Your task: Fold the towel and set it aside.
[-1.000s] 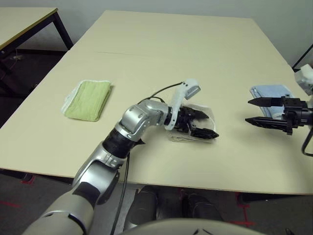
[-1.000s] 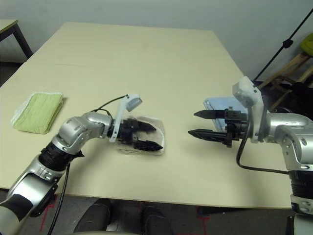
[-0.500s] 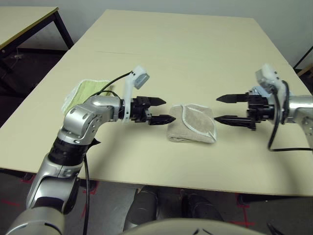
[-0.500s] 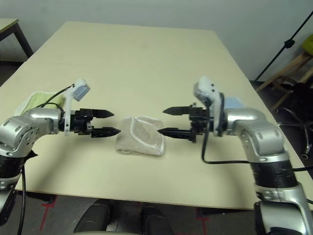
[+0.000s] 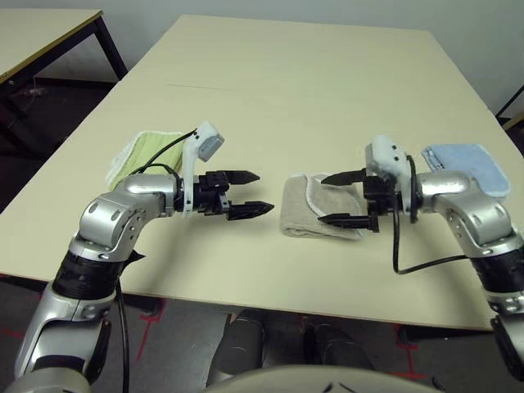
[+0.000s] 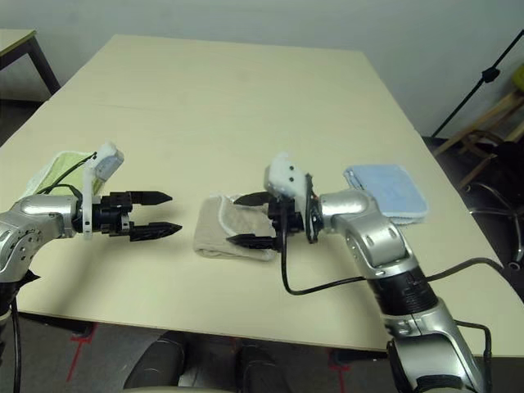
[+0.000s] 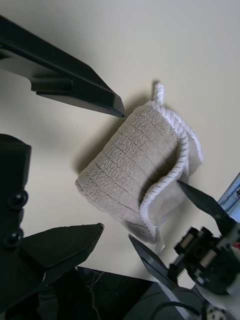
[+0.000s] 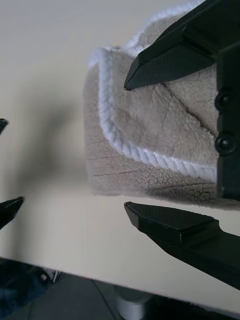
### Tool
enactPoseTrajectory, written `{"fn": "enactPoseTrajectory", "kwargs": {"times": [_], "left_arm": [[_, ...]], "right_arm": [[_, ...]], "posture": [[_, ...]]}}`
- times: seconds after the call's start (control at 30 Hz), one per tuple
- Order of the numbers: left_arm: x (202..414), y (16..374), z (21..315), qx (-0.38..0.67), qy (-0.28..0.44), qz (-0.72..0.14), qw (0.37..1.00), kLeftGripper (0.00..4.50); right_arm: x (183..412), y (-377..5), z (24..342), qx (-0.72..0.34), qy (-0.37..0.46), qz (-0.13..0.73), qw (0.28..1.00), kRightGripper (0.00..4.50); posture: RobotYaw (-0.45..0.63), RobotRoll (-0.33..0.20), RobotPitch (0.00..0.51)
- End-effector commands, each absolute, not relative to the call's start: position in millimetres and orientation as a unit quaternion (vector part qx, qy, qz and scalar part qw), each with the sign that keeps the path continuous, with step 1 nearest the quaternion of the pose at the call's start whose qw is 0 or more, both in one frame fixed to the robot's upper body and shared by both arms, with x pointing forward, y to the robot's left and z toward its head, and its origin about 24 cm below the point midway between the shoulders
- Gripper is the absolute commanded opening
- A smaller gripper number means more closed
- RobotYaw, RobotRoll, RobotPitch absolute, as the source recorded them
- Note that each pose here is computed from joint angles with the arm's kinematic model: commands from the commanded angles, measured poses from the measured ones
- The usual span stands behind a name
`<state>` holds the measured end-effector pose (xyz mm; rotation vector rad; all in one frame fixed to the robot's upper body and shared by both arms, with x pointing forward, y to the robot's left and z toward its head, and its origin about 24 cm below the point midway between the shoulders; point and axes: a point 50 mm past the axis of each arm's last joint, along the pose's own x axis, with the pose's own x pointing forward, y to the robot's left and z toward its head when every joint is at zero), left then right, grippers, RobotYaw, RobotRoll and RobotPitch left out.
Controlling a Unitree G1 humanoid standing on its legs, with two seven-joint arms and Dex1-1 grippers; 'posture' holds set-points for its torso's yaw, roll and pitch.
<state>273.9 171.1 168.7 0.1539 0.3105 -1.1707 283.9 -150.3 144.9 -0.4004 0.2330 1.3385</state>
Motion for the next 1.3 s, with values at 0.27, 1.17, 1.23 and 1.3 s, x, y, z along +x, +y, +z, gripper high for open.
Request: {"fn": "enactPoseTrajectory", "kwargs": {"times": [0.27, 1.17, 1.23, 1.3], "left_arm": [[270, 172, 169, 0.07, 0.146, -0.545, 0.823, 4.5], [271, 173, 168, 0.066, 0.149, -0.538, 0.827, 4.5], [270, 173, 167, 0.066, 0.149, -0.538, 0.827, 4.5], [270, 173, 167, 0.066, 0.149, -0.538, 0.827, 4.5]], "right_arm": [[294, -139, 133, -0.187, 0.1, 0.584, 0.783, 2.43], [278, -148, 158, -0.157, 0.049, 0.582, 0.797, 1.88], [278, -145, 156, -0.168, 0.05, 0.585, 0.792, 2.66], [278, -144, 153, -0.177, 0.052, 0.584, 0.79, 3.33]], "posture": [[0.23, 0.0, 0.113], [0.23, 0.0, 0.123], [0.23, 0.0, 0.123], [0.23, 0.0, 0.126]]}}
